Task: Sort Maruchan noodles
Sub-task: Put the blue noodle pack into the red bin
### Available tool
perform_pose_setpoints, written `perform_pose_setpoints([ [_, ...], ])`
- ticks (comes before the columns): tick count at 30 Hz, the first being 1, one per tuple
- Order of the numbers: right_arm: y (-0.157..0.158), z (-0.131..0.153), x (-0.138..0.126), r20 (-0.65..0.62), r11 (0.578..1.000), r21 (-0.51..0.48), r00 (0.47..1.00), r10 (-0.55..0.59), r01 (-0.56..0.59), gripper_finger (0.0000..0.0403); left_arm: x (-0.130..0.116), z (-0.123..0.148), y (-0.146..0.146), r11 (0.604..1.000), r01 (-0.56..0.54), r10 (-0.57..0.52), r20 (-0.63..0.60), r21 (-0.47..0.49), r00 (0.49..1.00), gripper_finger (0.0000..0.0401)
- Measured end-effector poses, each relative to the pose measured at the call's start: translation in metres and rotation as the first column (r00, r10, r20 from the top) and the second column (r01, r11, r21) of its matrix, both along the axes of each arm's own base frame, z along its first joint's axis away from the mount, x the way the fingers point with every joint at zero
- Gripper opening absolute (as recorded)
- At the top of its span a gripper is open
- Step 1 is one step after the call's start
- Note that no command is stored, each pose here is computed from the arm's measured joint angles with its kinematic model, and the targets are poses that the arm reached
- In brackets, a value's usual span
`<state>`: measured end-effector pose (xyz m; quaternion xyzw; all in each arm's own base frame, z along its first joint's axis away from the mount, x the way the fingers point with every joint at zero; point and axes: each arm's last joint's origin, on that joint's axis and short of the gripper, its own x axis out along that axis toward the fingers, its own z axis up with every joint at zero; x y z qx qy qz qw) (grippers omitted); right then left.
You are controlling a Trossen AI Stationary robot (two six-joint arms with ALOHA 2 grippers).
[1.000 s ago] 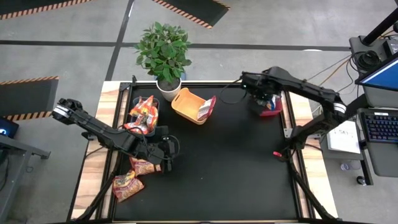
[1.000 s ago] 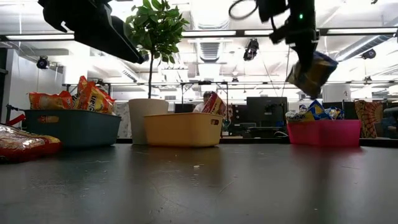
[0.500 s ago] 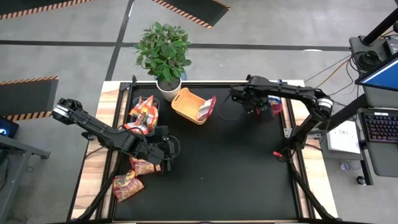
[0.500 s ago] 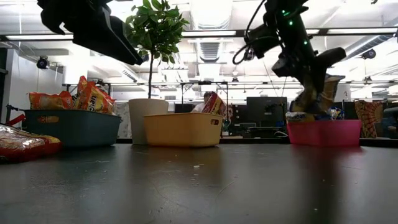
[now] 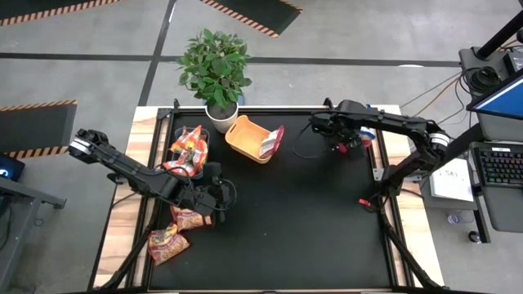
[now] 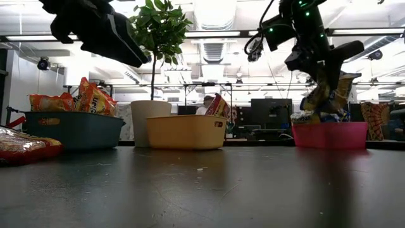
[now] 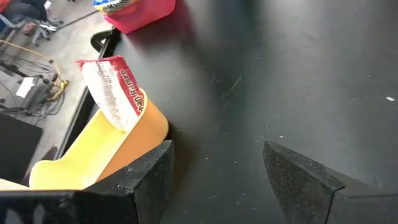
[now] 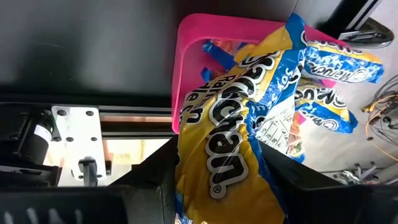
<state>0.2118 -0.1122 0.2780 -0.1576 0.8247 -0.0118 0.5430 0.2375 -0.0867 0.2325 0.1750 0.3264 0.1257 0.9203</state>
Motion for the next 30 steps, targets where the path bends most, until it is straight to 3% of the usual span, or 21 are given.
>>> perform_pose_setpoints([
  [21, 0.006, -0.047, -0.022, -0.244, 0.986, 0.109, 0.958, 0.150, -0.126, 0.0141, 0.000, 0.000, 0.000, 1.000, 0.009, -0.009, -0.007, 0.025, 1.000, 0.0232],
  [30, 0.005, -0.058, -0.023, -0.287, 0.977, 0.091, 0.934, 0.213, -0.195, 0.0141, 0.000, 0.000, 0.000, 1.000, 0.009, -0.008, -0.007, 0.025, 1.000, 0.0232],
])
